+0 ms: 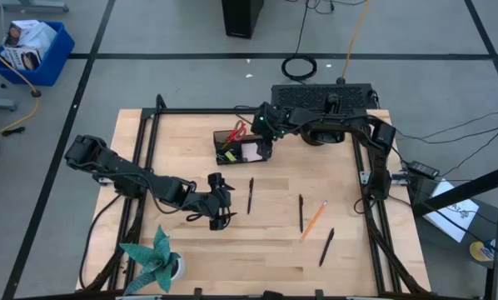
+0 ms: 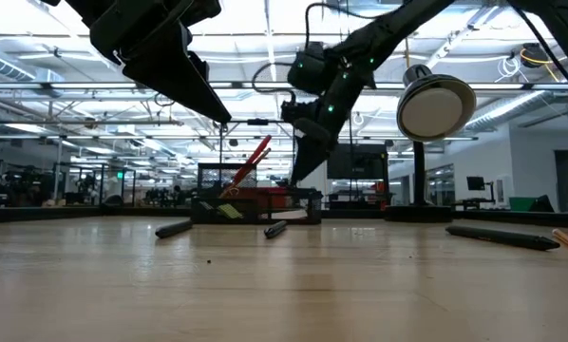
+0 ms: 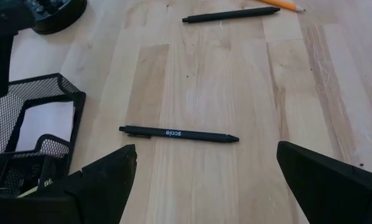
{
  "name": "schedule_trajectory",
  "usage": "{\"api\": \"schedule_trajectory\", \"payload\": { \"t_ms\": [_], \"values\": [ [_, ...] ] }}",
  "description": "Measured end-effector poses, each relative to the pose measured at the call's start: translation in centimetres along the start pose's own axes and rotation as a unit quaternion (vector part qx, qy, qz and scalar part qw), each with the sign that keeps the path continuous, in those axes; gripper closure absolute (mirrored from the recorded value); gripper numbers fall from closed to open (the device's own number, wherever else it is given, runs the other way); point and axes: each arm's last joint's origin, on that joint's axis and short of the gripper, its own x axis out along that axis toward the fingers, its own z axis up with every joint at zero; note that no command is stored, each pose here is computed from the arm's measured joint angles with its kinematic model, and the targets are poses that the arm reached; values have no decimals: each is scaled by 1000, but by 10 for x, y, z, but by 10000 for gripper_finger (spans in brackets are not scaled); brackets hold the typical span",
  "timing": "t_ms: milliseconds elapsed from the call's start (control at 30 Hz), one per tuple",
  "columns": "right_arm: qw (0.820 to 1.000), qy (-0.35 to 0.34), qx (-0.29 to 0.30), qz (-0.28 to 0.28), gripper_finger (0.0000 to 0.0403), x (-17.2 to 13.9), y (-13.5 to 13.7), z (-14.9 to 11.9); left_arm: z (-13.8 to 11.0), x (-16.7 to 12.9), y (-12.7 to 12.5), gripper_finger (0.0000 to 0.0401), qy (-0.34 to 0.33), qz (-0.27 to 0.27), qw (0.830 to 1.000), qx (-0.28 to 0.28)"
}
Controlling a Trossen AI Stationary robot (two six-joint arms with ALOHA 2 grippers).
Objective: Pick and place office supplies into organizer
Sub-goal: Put the black pen into the black desk organizer
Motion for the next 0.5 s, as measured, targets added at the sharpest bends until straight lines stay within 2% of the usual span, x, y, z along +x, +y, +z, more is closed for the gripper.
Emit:
{"api": "schedule_trajectory", "payload": {
  "t_ms": [200,367,500],
  "values": [
    [997,25,-66,-24,203,-35,28,1,2,0,0,11,-9,1,1000,-3],
    [999,24,-37,-6,205,-70,60,0,3,1,3,11,-13,6,1000,-17],
    [1000,4,-18,9,205,-82,91,-7,3,3,10,11,-10,16,999,-38]
  ]
}}
